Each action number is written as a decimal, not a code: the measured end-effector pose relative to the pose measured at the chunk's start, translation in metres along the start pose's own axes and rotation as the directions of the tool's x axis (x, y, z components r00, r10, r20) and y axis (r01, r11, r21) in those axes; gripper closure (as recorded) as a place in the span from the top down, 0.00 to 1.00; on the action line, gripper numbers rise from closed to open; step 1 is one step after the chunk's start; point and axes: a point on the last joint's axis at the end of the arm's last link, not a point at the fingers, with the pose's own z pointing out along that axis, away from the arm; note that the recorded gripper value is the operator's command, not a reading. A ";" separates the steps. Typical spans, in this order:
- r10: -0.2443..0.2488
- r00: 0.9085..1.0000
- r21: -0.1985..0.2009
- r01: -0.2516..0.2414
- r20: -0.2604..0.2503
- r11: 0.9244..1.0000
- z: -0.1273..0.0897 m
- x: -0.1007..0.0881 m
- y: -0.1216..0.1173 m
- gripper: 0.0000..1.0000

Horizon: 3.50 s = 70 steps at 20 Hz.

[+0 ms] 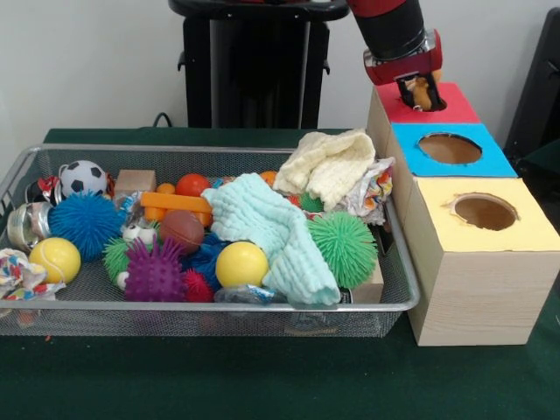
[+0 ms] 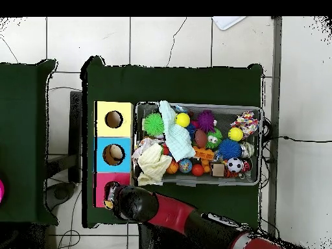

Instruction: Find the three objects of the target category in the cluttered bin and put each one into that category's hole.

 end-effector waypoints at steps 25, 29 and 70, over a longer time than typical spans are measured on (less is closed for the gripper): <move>-0.015 0.999 0.037 0.016 -0.042 0.999 -0.051 0.001 0.010 1.00; -0.001 0.997 0.041 0.004 -0.074 0.999 -0.068 0.002 0.013 1.00; -0.162 0.976 0.322 0.107 0.147 0.941 -0.149 -0.118 -0.093 1.00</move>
